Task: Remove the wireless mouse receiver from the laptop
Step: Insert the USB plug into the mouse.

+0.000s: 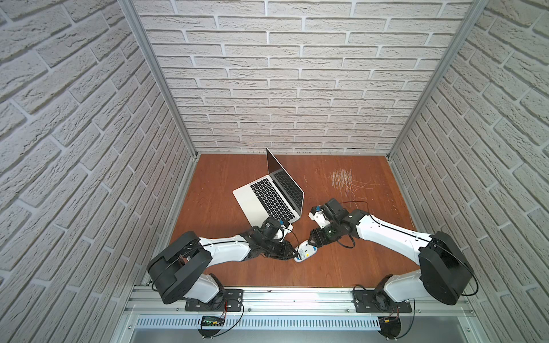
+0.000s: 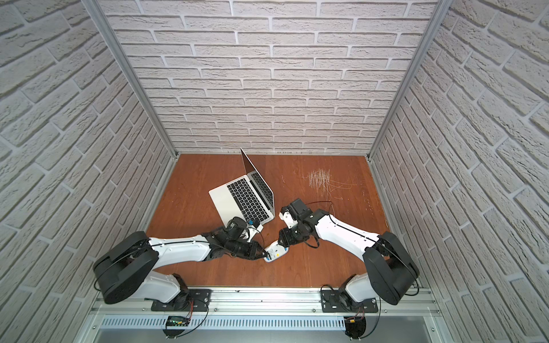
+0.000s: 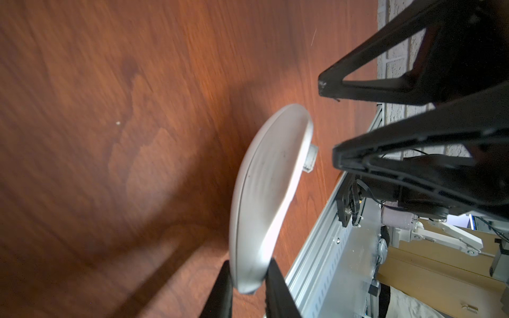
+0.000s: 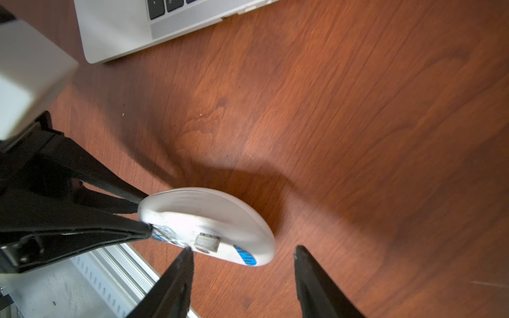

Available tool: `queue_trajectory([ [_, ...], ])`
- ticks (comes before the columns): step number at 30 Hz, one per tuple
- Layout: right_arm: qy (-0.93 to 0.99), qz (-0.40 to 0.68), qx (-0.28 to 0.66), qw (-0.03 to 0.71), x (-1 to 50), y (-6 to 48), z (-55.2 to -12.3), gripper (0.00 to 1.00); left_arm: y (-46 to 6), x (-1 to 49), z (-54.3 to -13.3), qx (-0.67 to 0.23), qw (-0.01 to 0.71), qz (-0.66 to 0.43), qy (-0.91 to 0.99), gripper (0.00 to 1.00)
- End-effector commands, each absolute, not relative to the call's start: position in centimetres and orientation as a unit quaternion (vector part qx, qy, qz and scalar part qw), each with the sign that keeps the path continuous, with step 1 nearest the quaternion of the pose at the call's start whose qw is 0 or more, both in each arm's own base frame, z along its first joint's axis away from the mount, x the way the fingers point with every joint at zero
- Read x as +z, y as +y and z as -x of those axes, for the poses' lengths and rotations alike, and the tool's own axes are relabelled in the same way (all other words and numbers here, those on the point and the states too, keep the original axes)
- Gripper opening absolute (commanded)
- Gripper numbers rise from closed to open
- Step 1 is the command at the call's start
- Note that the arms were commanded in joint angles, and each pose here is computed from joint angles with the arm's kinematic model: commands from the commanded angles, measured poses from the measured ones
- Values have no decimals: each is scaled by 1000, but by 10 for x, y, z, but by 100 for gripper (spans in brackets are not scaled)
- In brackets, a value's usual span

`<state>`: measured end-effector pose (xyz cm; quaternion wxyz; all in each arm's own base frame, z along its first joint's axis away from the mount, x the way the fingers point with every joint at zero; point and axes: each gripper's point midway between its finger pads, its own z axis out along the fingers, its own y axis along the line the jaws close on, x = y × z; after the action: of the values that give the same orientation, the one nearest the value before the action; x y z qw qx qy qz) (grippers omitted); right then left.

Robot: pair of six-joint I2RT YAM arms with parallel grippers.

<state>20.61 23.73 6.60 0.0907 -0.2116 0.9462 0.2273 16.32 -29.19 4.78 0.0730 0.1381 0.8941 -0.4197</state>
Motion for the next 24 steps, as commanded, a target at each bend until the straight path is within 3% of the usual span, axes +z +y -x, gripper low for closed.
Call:
queue_trajectory([
  [1,941,222,239,94,64,238,-205,59,-285,36,-162,-408,66,-127,902,0],
  [7,942,223,235,82,58,235,-202,51,-284,36,-162,-409,67,-127,901,0],
  [24,946,214,228,83,50,235,-207,51,-285,35,-161,-410,66,-128,901,0],
])
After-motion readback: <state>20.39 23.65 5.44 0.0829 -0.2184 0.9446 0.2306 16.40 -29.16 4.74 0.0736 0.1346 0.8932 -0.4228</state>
